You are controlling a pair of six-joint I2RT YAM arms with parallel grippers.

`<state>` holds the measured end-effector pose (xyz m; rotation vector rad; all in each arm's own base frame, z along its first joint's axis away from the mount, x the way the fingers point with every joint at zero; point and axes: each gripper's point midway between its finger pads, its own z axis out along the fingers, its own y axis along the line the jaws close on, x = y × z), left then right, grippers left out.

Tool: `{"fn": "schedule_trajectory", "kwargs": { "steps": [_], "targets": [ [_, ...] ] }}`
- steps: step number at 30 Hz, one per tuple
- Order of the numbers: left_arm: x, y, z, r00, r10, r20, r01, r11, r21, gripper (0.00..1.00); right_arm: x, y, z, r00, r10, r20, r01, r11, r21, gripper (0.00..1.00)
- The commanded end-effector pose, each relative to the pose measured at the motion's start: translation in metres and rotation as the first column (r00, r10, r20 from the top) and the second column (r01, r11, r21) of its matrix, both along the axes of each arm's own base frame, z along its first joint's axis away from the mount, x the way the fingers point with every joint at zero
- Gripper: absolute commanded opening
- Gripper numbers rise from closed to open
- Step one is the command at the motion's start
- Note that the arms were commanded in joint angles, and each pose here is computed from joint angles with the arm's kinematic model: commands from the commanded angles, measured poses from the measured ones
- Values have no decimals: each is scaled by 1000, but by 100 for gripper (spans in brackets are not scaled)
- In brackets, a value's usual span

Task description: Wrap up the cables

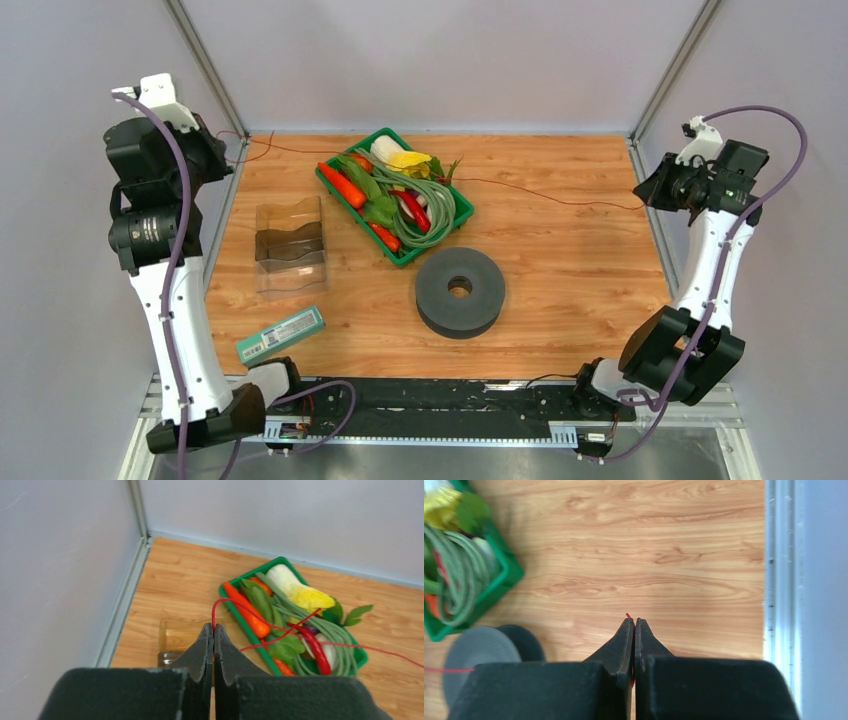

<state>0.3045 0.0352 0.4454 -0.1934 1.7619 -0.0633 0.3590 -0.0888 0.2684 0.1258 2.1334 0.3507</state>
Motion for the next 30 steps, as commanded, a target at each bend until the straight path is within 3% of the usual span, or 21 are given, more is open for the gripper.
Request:
{"fn": "schedule_trajectory", "kwargs": {
  "steps": [1, 6, 13, 30],
  "targets": [
    [12, 49, -12, 992, 115, -45, -112, 992, 56, 0, -4, -29, -4, 1000, 22, 13, -18, 964, -266, 0],
    [24, 89, -46, 980, 142, -142, -146, 989, -16, 0, -9, -40, -10, 1000, 23, 11, -17, 931, -366, 0],
    [30, 125, -92, 947, 160, -278, -161, 987, 20, 0, -16, -59, -6, 999, 17, 45, 8, 868, -497, 0],
    [29, 162, -159, 867, 165, -470, -106, 983, 149, 0, -20, -95, 9, 997, -7, 73, 48, 821, -569, 0]
  ]
}}
